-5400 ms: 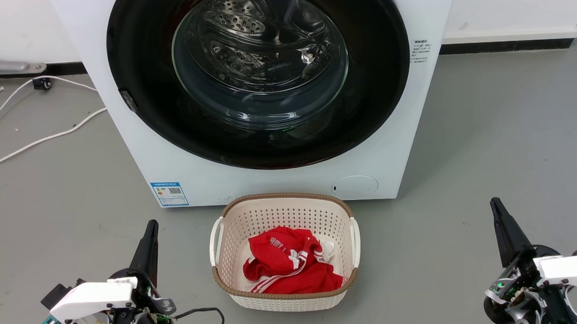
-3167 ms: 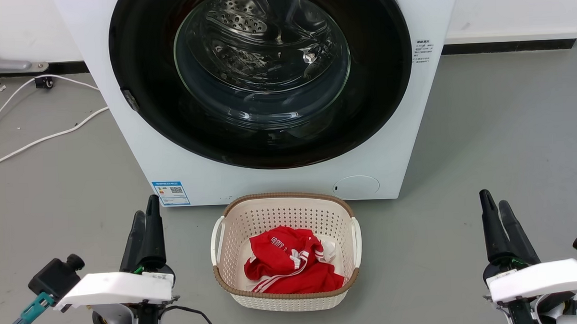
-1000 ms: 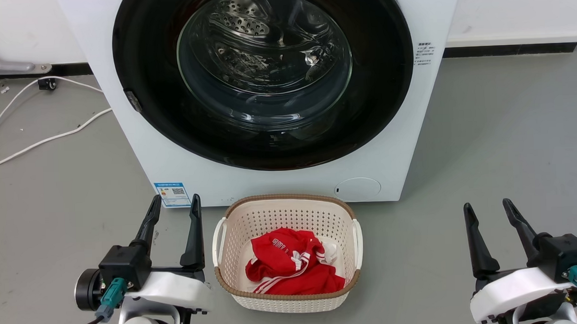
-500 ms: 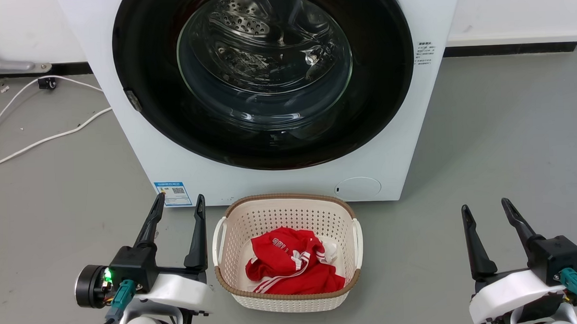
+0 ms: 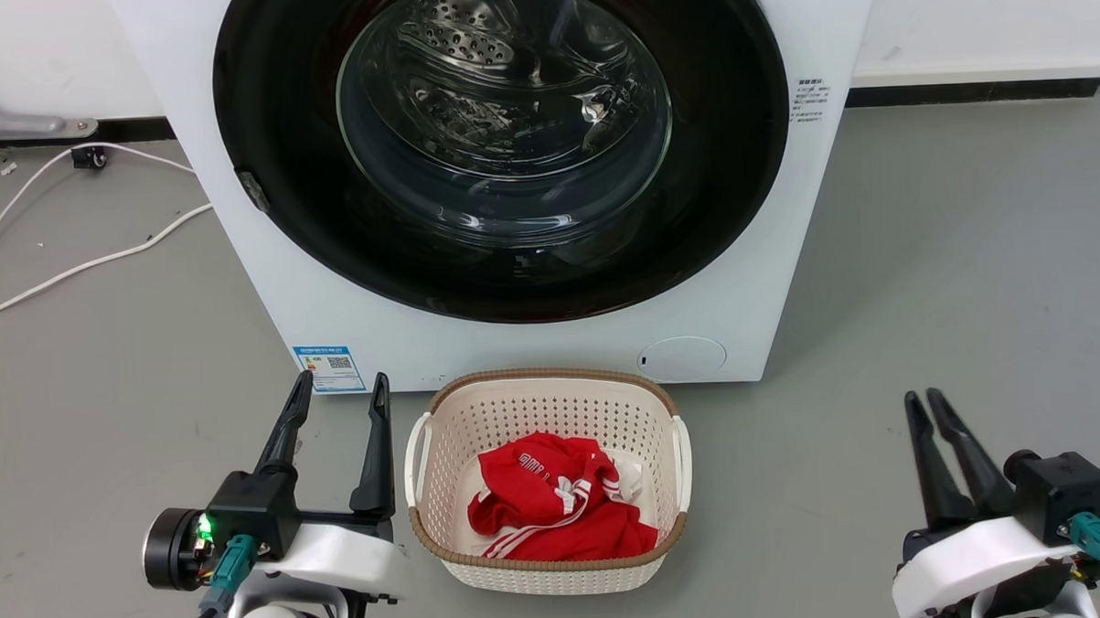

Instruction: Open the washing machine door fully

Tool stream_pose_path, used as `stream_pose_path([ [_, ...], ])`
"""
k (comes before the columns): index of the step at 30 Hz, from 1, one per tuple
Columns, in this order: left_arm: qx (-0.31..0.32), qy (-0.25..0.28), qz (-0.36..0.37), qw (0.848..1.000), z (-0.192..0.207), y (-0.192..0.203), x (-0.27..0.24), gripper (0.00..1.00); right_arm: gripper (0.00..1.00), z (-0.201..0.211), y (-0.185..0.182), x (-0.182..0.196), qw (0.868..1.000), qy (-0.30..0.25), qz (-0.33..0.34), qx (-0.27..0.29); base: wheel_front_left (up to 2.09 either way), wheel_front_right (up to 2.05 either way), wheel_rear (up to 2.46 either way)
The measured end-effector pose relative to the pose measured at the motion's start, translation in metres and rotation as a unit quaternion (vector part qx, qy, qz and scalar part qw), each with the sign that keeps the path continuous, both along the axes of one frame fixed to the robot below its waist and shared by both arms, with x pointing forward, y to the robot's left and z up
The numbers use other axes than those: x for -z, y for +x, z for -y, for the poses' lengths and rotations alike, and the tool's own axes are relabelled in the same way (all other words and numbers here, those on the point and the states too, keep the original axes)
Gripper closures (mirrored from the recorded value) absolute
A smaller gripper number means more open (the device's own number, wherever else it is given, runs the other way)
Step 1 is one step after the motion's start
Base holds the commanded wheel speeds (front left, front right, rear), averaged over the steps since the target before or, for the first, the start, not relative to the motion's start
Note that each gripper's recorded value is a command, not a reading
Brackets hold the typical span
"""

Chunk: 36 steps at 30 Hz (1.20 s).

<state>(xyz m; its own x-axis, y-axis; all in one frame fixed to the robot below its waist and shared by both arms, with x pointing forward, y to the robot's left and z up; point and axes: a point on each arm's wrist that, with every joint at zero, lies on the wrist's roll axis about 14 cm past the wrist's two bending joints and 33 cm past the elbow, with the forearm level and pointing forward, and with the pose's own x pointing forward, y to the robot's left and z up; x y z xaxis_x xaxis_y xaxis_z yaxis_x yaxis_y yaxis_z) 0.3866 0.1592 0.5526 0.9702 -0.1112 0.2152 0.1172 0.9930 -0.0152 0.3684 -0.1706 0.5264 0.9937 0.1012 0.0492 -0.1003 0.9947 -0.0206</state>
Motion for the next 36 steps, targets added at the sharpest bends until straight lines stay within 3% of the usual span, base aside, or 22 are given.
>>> stream_pose_path([
  [4, 0.0, 0.0, 0.0, 1.0, 0.0, 0.0, 0.0, 0.0, 1.0, 0.0, 0.0, -0.002, 1.0, 0.028, 0.008, 0.001, 0.0, 0.0, 0.0],
  [6, 0.0, -0.001, 0.0, 1.0, 0.0, 0.0, 0.0, 0.0, 1.0, 0.003, 0.0, -0.004, 0.994, 0.104, 0.014, 0.006, 0.0, 0.0, 0.0],
  [10, -0.001, -0.003, 0.0, 1.0, 0.0, -0.001, 0.0, 0.0, 1.0, 0.009, -0.002, -0.005, 0.958, 0.283, 0.031, 0.021, 0.0, 0.0, 0.0],
  [12, -0.001, -0.004, 0.0, 1.0, -0.001, -0.001, 0.0, 0.0, 1.0, 0.015, -0.001, -0.004, 0.924, 0.379, 0.04, 0.035, 0.0, 0.0, 0.0],
  [13, -0.001, -0.004, 0.0, 1.0, -0.001, -0.001, 0.0, 0.0, 1.0, 0.015, -0.001, -0.004, 0.924, 0.379, 0.04, 0.035, 0.0, 0.0, 0.0],
  [14, -0.001, -0.005, 0.0, 1.0, -0.001, 0.0, 0.0, 0.0, 1.0, 0.029, 0.003, -0.004, 0.813, 0.576, 0.053, 0.062, 0.0, 0.0, 0.0],
  [16, -0.001, -0.006, -0.001, 1.0, 0.0, 0.0, 0.0, 0.0, 1.0, 0.035, 0.007, -0.007, 0.755, 0.649, 0.063, 0.068, 0.0, 0.0, 0.0],
  [17, -0.001, -0.007, -0.002, 1.0, 0.0, 0.001, 0.001, 0.0, 1.0, 0.039, 0.01, -0.011, 0.739, 0.667, 0.071, 0.069, 0.0, 0.0, 0.0],
  [20, -0.001, -0.009, -0.004, 1.0, 0.0, 0.004, 0.003, 0.0, 1.0, 0.052, 0.02, -0.017, 0.705, 0.699, 0.09, 0.077, 0.0, 0.0, 0.0],
  [21, -0.001, -0.009, -0.004, 1.0, 0.0, 0.005, 0.003, 0.0, 1.0, 0.056, 0.025, -0.018, 0.698, 0.705, 0.094, 0.079, 0.0, 0.0, 0.0],
  [26, 0.001, -0.01, -0.003, 1.0, 0.0, 0.017, 0.003, 0.0, 1.0, 0.071, 0.064, -0.038, 0.688, 0.716, 0.102, 0.061, 0.0, 0.0, 0.0],
  [29, 0.003, -0.009, -0.004, 1.0, 0.001, 0.024, 0.004, 0.0, 1.0, 0.079, 0.091, -0.051, 0.692, 0.713, 0.1, 0.047, 0.0, 0.0, 0.0],
  [33, 0.001, -0.009, -0.006, 1.0, -0.001, 0.034, 0.007, 0.0, 1.0, 0.083, 0.131, -0.071, 0.711, 0.697, 0.085, 0.022, 0.0, 0.0, 0.0],
  [36, 0.003, -0.008, -0.01, 1.0, -0.001, 0.04, 0.01, 0.0, 1.0, 0.081, 0.161, -0.087, 0.735, 0.675, 0.068, 0.001, 0.0, 0.0, 0.0],
])
